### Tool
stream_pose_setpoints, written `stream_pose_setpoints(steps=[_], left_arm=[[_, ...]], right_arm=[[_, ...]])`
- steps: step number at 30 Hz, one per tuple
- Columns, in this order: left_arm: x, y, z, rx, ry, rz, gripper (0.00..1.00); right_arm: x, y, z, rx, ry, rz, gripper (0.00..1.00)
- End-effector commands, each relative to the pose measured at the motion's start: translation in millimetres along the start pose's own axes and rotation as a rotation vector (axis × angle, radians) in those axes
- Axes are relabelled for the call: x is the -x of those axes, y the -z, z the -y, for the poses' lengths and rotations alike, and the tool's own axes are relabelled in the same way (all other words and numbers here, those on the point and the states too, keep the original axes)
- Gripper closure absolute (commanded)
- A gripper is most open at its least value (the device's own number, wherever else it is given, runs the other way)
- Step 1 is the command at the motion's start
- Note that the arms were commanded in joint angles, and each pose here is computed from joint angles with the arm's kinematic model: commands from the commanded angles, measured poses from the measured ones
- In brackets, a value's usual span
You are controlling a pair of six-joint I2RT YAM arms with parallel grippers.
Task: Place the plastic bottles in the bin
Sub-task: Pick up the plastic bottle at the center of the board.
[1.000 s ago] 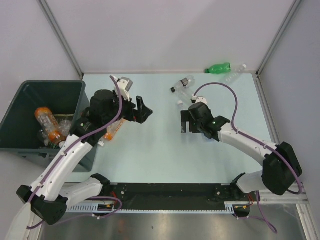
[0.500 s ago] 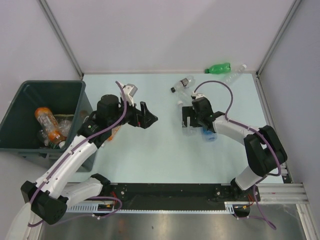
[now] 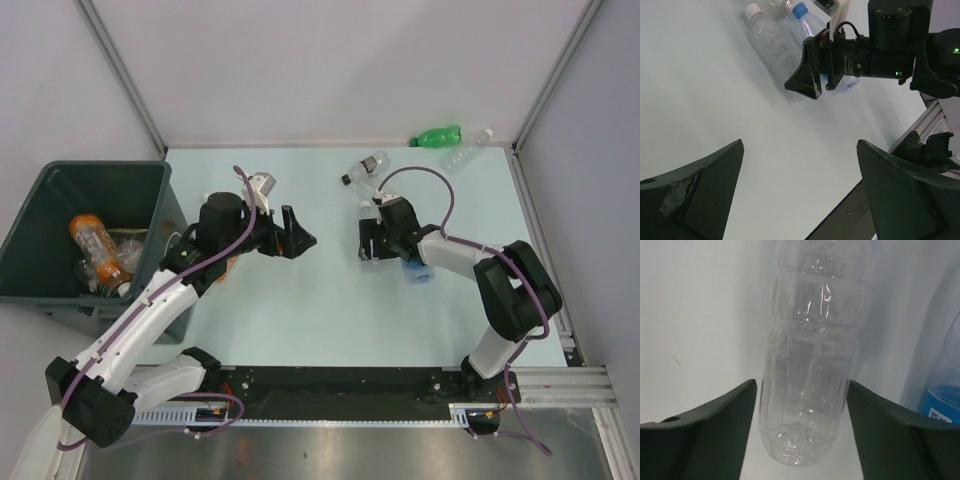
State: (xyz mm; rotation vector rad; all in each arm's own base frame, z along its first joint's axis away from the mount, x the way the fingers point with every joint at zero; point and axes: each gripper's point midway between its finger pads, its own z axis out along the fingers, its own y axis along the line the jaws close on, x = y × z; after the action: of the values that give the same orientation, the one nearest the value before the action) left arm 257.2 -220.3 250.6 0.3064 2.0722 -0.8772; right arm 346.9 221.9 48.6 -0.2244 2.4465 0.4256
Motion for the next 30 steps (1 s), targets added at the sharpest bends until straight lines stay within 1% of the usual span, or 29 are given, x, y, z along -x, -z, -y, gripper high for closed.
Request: stream_pose_setpoints(steps=[1,2,3,6,9,11,13,14,15,18,20,21,25,26,27,29,30], left_arm=[[5,-2,3,-0.016,0.011,0.018,0.00],[4,-2,3,-0.018,0.013,0.016,0.00],[4,-2,3,-0.019,0.013,0.015,0.00],[4,-1,4,-0.021,0.013,0.015,0.00],[3,0,4,-0.021,0.014,0.011,0.00],[4,1,5,-0.022,0.013,0.014,0.00],[4,0,5,-0.023,0.012,0.012,0.00],[3,0,5,-0.023,0.016,0.009,0.00],[4,0,5,-0.023,0.016,0.009,0.00],[4,0,6,-0.028,0.019,0.008,0.00],[3,1,8,-0.034,0.022,0.004,0.00],[3,2,8,-0.035,0.020,0.005,0.00],[6,4,14,-0.064,0.026,0.021,0.00],[6,6,21,-0.106,0.022,0.024,0.00],[14,8,29,-0.143,0.006,0.064,0.00],[15,11,38,-0.200,0.021,0.086,0.00],[24,16,50,-0.259,0.004,0.127,0.00]], right_arm=[[7,-3,-2,0.009,0.010,0.018,0.28],[5,-4,-2,0.007,0.009,0.014,0.31],[3,-3,-1,0.004,0.006,0.007,0.38],[3,0,-3,0.007,0.006,0.004,0.49],[6,11,-16,0.042,0.041,0.015,0.50],[13,23,-28,0.076,0.068,0.045,0.50],[15,32,-43,0.121,0.088,0.058,0.53],[23,43,-51,0.149,0.090,0.088,0.57],[25,49,-58,0.172,0.097,0.097,0.64],[34,76,-84,0.271,0.113,0.140,0.78],[40,91,-94,0.316,0.107,0.170,0.79],[47,108,-103,0.364,0.111,0.202,0.79],[57,146,-126,0.493,0.129,0.259,0.78],[59,153,-130,0.515,0.130,0.273,0.78],[59,164,-137,0.562,0.135,0.278,0.77],[61,177,-148,0.618,0.147,0.297,0.77],[59,184,-154,0.659,0.156,0.295,0.77]])
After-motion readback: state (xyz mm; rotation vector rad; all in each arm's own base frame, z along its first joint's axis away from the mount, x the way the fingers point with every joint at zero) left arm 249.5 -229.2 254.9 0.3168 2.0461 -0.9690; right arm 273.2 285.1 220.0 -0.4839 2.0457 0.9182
